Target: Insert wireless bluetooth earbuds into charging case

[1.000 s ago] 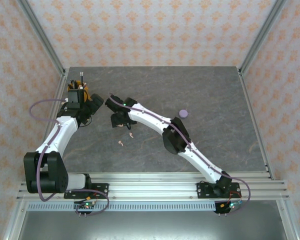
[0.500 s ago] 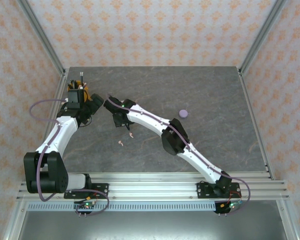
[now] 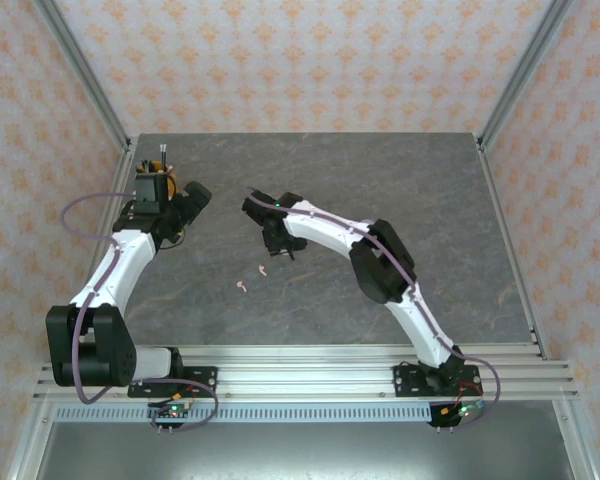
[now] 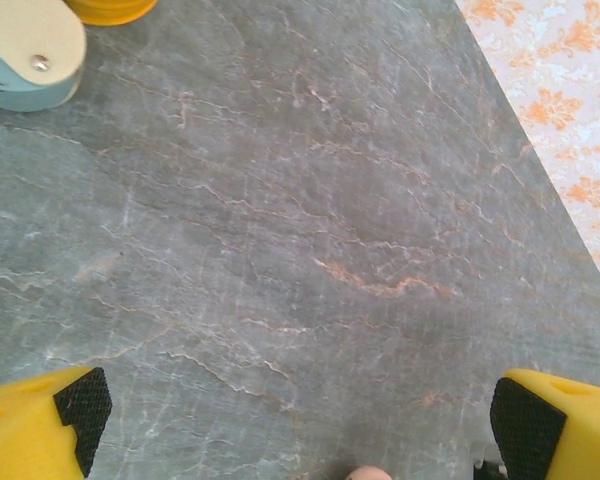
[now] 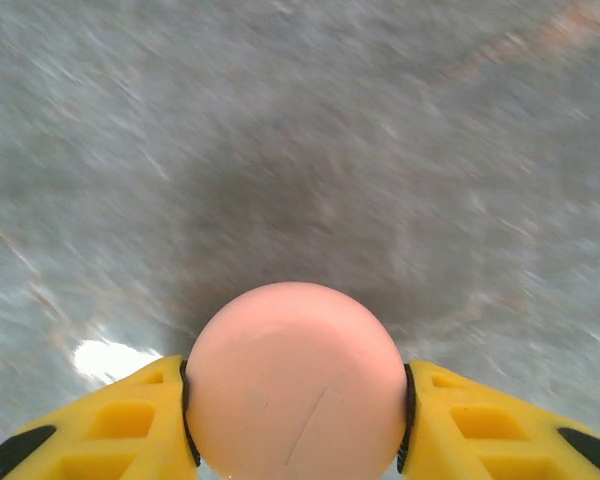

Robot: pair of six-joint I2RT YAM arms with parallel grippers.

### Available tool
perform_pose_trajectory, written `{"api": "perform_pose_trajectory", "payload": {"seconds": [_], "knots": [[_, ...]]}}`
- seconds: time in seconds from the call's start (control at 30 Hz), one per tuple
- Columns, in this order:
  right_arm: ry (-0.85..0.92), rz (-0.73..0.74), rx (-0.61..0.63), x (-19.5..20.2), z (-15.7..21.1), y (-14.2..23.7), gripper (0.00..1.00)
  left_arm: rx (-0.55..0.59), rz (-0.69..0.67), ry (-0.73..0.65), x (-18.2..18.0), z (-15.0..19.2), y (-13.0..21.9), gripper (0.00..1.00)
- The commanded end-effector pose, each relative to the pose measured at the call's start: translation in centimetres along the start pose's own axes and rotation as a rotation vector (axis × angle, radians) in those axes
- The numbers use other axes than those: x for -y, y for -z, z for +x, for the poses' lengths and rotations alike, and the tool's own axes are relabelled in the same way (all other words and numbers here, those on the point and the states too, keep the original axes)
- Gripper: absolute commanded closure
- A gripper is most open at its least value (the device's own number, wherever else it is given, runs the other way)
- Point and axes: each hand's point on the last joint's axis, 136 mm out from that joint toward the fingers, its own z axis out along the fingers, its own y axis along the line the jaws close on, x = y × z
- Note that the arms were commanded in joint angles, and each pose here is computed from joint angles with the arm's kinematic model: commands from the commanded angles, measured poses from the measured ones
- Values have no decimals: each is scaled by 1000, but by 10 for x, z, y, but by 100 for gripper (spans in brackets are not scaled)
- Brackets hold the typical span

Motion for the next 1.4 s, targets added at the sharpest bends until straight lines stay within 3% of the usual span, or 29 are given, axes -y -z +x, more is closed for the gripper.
{"api": "perform_pose_trajectory", "payload": {"seconds": [0.0,0.23,0.43,0.5,0.6,0.7,0.97,1.2,1.37], "knots": [[67,-27,26,11,10,23,59,-36,20,-21,13,7,1,0],[137,-76,-67,42,72,21,57,-80,35,-63,29,26,-4,0],[148,-61,-110,59,88,11,55,-101,43,-81,39,37,-9,0],[140,-58,-118,63,88,8,49,-105,46,-82,42,39,-10,0],[93,-75,-101,69,81,16,28,-108,55,-87,47,41,-10,0],[-13,-114,-48,76,66,41,23,-115,57,-96,52,42,-11,0],[-408,-135,51,102,48,110,22,-122,57,-115,64,40,-17,0],[-451,-261,-72,78,75,98,22,-124,47,-121,68,40,-25,0],[-403,-250,-143,74,98,74,22,-124,47,-119,71,40,-29,0]]}}
